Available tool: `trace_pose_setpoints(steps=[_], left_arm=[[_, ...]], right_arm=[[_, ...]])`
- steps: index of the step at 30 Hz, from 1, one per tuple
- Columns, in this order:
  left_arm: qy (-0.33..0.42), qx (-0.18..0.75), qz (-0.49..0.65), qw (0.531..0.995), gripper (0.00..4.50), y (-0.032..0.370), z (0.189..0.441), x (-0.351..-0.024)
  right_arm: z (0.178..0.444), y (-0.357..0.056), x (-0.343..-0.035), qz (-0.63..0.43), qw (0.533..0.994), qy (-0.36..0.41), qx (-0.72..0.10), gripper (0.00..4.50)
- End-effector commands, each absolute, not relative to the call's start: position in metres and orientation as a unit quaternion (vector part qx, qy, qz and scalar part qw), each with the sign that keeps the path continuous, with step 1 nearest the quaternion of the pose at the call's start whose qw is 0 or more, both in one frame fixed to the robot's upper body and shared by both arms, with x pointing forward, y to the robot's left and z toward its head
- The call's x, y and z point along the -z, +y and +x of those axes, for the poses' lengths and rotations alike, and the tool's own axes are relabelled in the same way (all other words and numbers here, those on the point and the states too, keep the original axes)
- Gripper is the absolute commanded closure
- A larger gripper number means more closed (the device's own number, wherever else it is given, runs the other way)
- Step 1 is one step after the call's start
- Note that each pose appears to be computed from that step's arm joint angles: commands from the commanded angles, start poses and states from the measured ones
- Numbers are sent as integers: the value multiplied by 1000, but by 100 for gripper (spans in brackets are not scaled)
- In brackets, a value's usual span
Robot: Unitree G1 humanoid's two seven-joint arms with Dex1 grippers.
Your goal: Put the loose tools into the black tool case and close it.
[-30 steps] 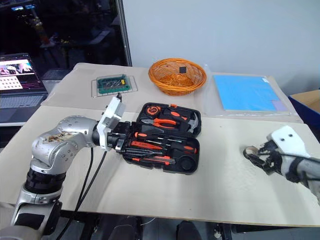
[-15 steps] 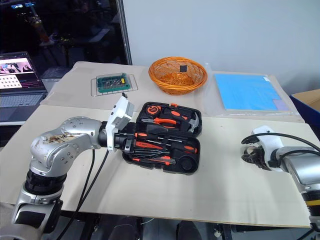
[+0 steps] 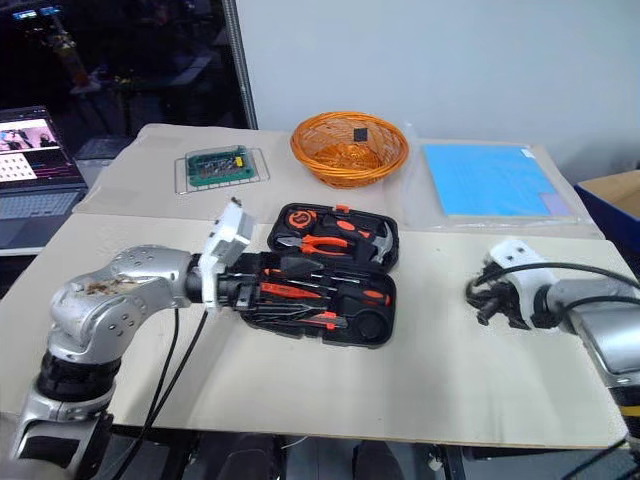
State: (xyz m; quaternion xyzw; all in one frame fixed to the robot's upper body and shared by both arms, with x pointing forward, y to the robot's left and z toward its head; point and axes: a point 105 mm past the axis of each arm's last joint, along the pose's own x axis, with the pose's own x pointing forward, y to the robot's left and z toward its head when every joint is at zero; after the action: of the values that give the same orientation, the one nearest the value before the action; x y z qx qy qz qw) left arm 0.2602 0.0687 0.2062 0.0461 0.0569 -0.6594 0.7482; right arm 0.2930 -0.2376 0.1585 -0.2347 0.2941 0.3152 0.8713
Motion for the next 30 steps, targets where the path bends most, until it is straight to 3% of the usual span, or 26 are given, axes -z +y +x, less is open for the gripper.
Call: trace_pose_setpoints(steps=[1, 6, 11, 30], left_arm=[[27, 647, 65, 759, 47, 90, 249, -210], [45, 635, 76, 767, 47, 106, 241, -198], [42, 620, 89, 778, 47, 112, 240, -193], [49, 604, 100, 789, 47, 118, 241, -178]], right_arm=[[272, -168, -182, -260, 819, 254, -444, 448], [269, -137, -167, -311, 767, 274, -491, 448], [274, -133, -144, -372, 718, 303, -505, 448], [267, -110, -117, -400, 642, 321, -570, 448]])
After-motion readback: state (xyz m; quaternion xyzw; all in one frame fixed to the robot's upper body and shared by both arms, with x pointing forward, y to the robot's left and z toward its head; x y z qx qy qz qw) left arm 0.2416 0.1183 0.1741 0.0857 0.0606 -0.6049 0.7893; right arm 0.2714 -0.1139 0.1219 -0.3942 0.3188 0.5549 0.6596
